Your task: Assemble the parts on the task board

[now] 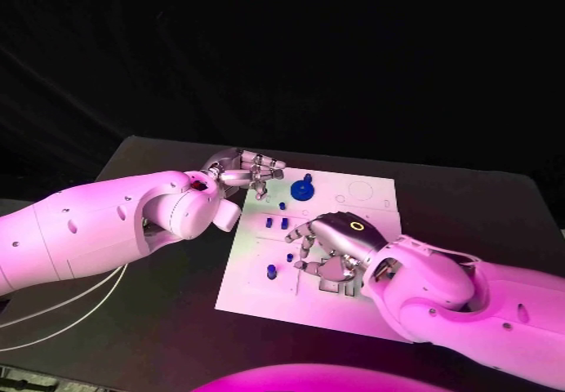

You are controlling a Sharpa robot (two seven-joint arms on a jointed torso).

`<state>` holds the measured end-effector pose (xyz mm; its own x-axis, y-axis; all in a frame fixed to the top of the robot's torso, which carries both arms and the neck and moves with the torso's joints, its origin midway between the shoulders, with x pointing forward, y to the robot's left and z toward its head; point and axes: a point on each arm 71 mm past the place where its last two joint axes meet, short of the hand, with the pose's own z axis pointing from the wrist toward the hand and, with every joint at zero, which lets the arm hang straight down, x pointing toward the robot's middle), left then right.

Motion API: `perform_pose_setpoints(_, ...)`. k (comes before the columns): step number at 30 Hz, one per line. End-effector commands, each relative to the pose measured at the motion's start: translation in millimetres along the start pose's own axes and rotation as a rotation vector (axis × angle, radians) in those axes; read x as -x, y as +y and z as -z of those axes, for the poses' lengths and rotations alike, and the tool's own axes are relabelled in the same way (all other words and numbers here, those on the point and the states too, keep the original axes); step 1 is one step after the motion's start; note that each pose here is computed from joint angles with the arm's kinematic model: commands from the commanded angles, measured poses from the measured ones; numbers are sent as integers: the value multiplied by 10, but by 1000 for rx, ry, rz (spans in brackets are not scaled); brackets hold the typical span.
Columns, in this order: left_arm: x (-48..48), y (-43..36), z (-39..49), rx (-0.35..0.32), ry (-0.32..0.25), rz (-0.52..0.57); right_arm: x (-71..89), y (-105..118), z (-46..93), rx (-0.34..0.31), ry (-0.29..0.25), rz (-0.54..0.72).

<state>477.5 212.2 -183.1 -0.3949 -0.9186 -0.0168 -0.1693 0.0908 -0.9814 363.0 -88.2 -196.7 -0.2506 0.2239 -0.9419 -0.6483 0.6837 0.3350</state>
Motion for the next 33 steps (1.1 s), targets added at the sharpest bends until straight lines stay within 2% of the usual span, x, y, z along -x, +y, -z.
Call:
perform_pose_setpoints(1, -20, -4, 4, -3, 19, 2, 184, -233, 149, -107, -12, -176)
perform_pose_setpoints(4, -8, 4, 9, -3, 15, 1, 298, -494, 338, -211, 13, -238)
perform_pose_setpoints(9, 12, 5, 13, -16, -3, -2, 359, -794, 661, -342, 31, -252)
perform_pose_setpoints(17, 37, 25, 19, -18, -15, -5, 290, -984, 1051, -483, 45, -200)
perform_pose_setpoints(24, 23, 27, 19, -18, -11, -5, 119, -1003, 1166, -552, 73, -170)
perform_pose_setpoints(33, 36, 28, 31, -17, -13, -5, -90, -972, 1121, -581, 88, -166)
